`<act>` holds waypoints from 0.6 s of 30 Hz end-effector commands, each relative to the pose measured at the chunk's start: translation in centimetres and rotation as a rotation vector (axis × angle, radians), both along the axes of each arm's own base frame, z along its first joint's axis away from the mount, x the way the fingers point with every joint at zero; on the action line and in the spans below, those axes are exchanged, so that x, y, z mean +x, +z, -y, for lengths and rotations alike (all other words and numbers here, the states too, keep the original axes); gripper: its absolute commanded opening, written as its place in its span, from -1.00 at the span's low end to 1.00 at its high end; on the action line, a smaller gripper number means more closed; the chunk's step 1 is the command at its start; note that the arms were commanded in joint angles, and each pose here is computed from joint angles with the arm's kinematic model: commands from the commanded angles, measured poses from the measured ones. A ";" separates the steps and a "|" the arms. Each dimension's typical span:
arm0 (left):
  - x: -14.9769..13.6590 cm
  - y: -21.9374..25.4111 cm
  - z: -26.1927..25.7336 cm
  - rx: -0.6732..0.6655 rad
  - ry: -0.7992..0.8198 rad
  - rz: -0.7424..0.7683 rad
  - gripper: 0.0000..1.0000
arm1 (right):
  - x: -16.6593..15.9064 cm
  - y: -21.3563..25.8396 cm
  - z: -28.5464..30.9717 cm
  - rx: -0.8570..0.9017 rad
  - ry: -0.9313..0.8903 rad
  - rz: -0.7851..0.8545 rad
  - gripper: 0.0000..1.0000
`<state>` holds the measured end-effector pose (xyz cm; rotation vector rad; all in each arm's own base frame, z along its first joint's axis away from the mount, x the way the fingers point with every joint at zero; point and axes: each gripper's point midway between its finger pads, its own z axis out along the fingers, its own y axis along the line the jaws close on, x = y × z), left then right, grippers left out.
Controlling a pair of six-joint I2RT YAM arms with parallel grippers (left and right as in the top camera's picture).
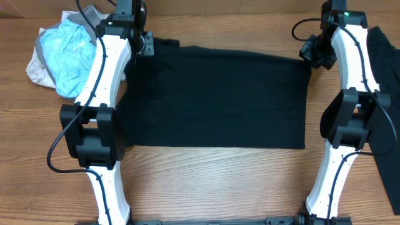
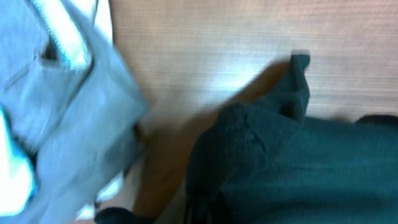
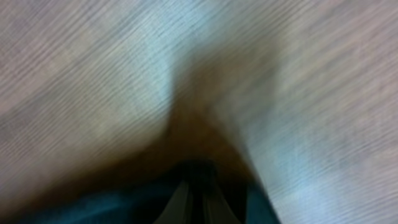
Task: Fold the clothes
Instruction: 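Lift the far edge with both grippers and fold it toward the near edge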
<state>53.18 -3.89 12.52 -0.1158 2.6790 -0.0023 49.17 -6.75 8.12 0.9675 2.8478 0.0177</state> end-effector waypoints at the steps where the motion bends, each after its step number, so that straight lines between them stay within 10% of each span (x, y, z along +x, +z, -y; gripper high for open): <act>1: -1.2 0.9 -0.9 0.015 0.072 -0.024 -0.92 | -0.5 3.6 -0.1 0.032 -0.056 0.049 -0.92; 18: -5.8 -1.0 -1.8 0.039 0.107 -0.226 -0.92 | -7.3 6.6 -1.6 0.074 -0.105 -0.141 -0.93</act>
